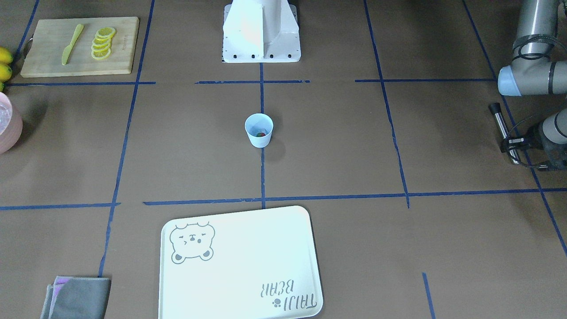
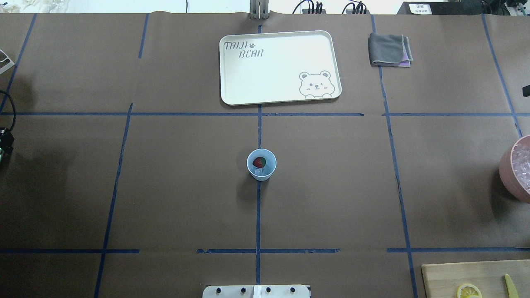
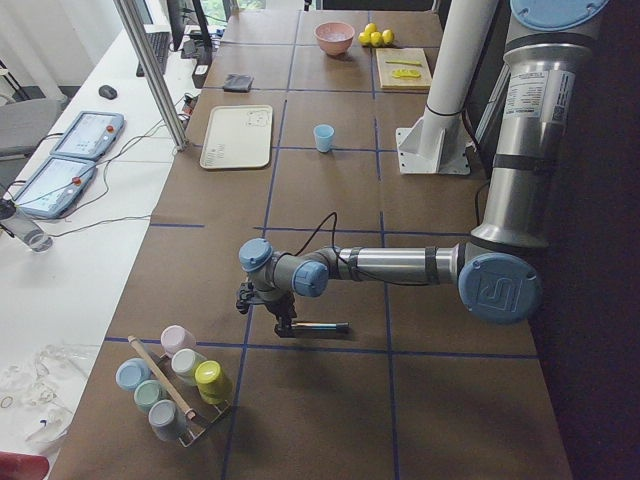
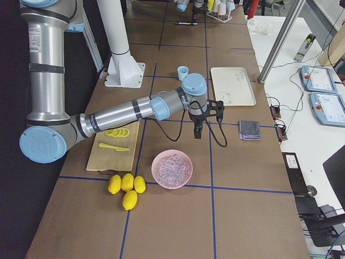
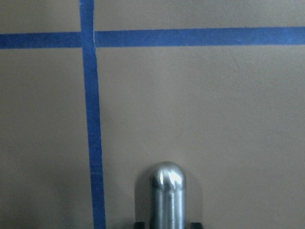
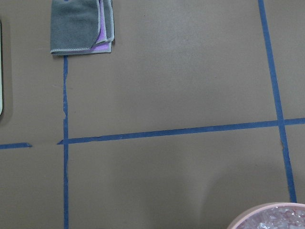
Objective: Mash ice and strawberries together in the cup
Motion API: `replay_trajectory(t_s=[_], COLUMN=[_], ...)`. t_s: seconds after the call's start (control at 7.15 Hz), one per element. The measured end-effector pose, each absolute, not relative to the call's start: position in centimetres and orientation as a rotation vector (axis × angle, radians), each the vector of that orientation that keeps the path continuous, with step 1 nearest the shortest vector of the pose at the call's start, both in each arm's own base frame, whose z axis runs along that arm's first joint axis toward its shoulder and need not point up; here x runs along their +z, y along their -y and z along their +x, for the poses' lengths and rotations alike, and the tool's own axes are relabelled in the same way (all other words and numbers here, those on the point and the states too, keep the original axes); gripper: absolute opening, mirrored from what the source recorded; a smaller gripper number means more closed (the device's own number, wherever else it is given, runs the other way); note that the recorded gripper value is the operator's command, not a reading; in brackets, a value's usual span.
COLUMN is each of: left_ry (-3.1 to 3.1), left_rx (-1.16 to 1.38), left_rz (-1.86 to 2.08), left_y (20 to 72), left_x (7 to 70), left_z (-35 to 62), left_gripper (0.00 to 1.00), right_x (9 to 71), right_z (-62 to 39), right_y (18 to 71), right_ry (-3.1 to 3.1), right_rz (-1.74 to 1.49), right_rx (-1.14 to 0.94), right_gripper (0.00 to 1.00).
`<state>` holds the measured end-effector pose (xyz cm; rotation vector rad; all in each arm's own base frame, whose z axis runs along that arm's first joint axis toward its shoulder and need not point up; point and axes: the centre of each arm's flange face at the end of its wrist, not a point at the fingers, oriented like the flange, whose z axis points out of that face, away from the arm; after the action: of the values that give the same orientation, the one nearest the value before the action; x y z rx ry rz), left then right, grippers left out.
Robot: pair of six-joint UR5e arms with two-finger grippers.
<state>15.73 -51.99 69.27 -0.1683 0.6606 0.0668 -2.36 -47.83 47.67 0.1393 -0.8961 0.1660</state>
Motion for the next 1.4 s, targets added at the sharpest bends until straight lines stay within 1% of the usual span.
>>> replay_trajectory(t_s=[0.28,0.56,0.84,0.98,1.4], left_ry=[-0.702,-0.793,-0.817,-0.819,-0.829], left_rx=[0.062,0.056,0.077,0.076,0.006], left_rz=[-0.082,0.004,0.058,0.071,-0.01], left_y=[53.0,53.5,53.1,52.7,50.6], left_x=[64.6,59.8,59.1,59.3,61.3], left_z=[14.1,7.0,-1.8,-4.8,-8.0], left_gripper=[1.0,1.0,1.0,1.0,1.0], right_x=[47.4,48.7,51.7,53.2,58.4], right_z=[-2.2,0.5,6.2,8.1,9.4], right_y=[47.9,47.8,46.7,45.9,44.1], right_ry=[0.895,0.864,0.797,0.781,0.77], right_rz=[0.143,0.139,0.112,0.091,-0.01], right_rx=[0.163,0.142,0.031,-0.016,-0.035], right_gripper=[1.0,1.0,1.0,1.0,1.0])
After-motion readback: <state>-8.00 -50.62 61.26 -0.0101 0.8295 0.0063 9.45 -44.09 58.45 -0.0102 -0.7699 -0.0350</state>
